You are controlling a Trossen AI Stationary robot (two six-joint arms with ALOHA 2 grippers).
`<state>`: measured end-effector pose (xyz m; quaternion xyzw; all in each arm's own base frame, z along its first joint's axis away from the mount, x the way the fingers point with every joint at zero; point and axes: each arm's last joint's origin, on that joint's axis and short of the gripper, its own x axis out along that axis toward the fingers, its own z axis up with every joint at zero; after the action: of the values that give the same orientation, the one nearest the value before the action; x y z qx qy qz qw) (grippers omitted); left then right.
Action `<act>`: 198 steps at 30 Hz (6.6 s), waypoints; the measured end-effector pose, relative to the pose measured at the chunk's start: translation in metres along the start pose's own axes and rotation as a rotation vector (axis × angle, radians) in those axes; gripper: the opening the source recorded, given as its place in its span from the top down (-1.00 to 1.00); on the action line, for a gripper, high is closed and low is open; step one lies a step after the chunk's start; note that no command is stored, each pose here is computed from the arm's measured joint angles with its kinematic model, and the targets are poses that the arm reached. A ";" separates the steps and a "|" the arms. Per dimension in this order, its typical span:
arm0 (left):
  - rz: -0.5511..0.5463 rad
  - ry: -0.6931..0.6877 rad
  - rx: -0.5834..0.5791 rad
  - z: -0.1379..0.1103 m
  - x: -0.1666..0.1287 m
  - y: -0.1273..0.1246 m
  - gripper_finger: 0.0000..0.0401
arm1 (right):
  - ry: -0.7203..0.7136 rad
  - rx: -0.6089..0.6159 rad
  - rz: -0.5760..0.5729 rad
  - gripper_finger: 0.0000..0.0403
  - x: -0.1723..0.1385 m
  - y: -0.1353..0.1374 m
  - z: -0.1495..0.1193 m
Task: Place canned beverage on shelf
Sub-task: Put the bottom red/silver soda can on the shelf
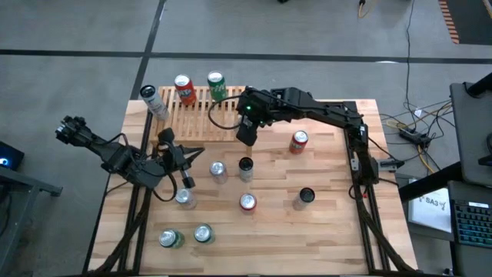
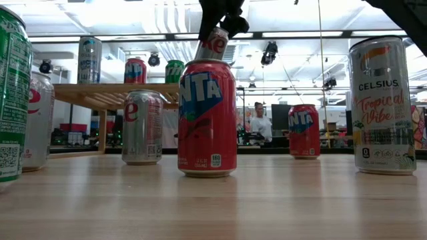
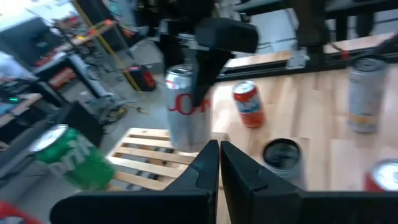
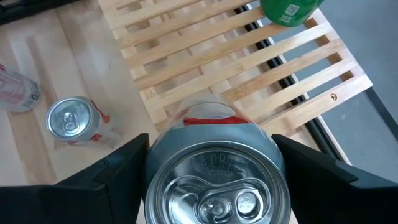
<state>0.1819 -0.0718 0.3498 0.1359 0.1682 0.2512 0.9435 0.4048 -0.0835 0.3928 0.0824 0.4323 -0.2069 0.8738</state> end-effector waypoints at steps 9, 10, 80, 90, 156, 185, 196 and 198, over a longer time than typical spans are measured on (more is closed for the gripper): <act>0.027 -0.001 0.006 0.000 0.000 0.001 1.00 | -0.003 0.004 -0.003 -0.45 0.000 -0.002 0.001; 0.027 -0.001 0.006 0.000 0.000 0.001 1.00 | -0.005 0.005 -0.003 -0.45 0.000 -0.002 0.001; 0.024 0.000 -0.005 0.000 0.000 0.001 1.00 | -0.054 0.008 0.005 -0.55 0.019 0.002 0.003; 0.024 0.000 -0.005 0.000 0.000 0.001 1.00 | -0.052 0.000 0.006 -0.56 0.019 0.002 0.002; -0.034 0.006 -0.038 -0.001 0.000 -0.001 1.00 | -0.251 0.040 0.041 -0.67 -0.025 -0.002 0.021; -0.168 0.115 0.174 -0.022 0.028 -0.047 1.00 | -0.442 -0.371 0.047 -0.33 -0.047 0.011 -0.024; -0.223 0.001 0.202 -0.011 0.034 -0.014 1.00 | -0.629 -0.348 0.028 -0.20 -0.023 -0.001 -0.082; -0.211 -0.011 0.203 -0.013 0.040 -0.012 1.00 | -0.647 -0.326 0.033 -0.19 -0.019 -0.002 -0.090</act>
<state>0.2147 -0.0588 0.3243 0.2137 0.2008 0.1317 0.9469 0.3292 -0.0509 0.3529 -0.1206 0.1595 -0.1363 0.9703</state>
